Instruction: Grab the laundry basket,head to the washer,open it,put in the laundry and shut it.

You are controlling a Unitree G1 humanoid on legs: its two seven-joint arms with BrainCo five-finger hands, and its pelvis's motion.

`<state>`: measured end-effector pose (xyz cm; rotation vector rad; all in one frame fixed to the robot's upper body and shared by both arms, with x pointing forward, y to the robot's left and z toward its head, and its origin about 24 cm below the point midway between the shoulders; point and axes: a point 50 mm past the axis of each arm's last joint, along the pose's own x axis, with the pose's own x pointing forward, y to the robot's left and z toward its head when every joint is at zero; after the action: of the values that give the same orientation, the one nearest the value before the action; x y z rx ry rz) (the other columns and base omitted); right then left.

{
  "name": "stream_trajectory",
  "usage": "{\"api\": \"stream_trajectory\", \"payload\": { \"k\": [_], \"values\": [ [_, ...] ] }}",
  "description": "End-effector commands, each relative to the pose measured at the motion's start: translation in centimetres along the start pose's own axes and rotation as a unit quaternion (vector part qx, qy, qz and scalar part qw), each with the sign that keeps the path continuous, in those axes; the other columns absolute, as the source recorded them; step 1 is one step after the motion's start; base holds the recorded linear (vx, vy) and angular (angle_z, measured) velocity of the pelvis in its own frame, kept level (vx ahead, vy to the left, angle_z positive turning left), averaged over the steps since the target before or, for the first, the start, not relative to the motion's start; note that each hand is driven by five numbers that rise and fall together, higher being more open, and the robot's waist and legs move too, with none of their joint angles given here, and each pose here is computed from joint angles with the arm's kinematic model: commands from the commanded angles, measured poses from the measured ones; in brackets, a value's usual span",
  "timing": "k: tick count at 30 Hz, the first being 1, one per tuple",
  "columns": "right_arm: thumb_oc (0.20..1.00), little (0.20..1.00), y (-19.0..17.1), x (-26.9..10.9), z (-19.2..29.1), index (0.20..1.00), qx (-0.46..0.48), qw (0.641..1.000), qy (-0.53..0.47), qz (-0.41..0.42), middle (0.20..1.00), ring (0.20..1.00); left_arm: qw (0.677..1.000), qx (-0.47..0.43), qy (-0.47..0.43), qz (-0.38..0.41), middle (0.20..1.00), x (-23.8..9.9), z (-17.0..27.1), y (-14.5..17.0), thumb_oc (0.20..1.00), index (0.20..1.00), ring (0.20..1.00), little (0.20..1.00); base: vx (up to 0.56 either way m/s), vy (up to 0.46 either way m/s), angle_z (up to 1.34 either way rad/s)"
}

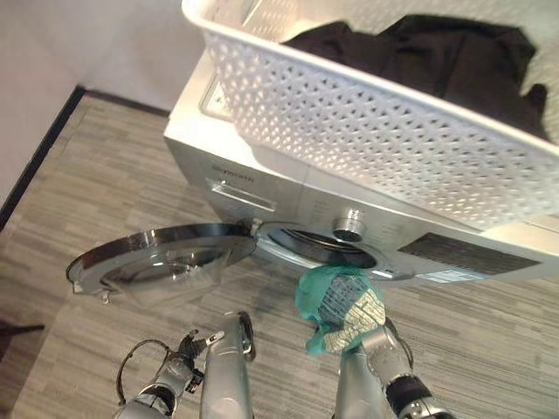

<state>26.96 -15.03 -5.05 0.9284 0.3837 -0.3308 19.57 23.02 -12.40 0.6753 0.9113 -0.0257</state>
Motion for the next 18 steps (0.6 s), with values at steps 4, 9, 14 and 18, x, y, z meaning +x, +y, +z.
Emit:
{"api": "stream_trajectory", "payload": {
  "k": [4, 9, 14, 18],
  "values": [
    [0.200, 0.200, 2.7, 1.2, 3.2, 0.200, 0.057, 0.996, -0.075, 0.006, 0.200, 0.200, 0.998, 0.034, 0.012, -0.053, 1.000, -1.2, -1.4, -4.4, 1.000, 1.000, 1.000, 1.000, 0.00, 0.059, 0.10],
    [0.200, 0.200, 5.4, 3.1, 9.8, 0.200, 0.132, 0.977, -0.169, -0.014, 0.200, 0.200, 0.996, 0.057, 0.001, -0.070, 1.000, -1.5, -1.4, -5.1, 1.000, 1.000, 1.000, 1.000, 0.03, 0.077, 0.10],
    [0.200, 0.200, 8.9, 2.7, 18.5, 0.200, 0.228, 0.931, -0.283, 0.012, 0.200, 0.200, 0.995, 0.055, -0.008, -0.083, 1.000, -1.7, -1.2, -5.7, 1.000, 1.000, 1.000, 1.000, 0.03, 0.050, 0.01],
    [0.200, 0.200, 14.8, -1.0, 26.1, 0.200, 0.233, 0.884, -0.395, 0.086, 0.200, 0.200, 0.996, 0.041, -0.018, -0.078, 1.000, -1.6, -0.7, -5.4, 1.000, 1.000, 1.000, 1.000, 0.02, 0.045, 0.05]
  ]
}}
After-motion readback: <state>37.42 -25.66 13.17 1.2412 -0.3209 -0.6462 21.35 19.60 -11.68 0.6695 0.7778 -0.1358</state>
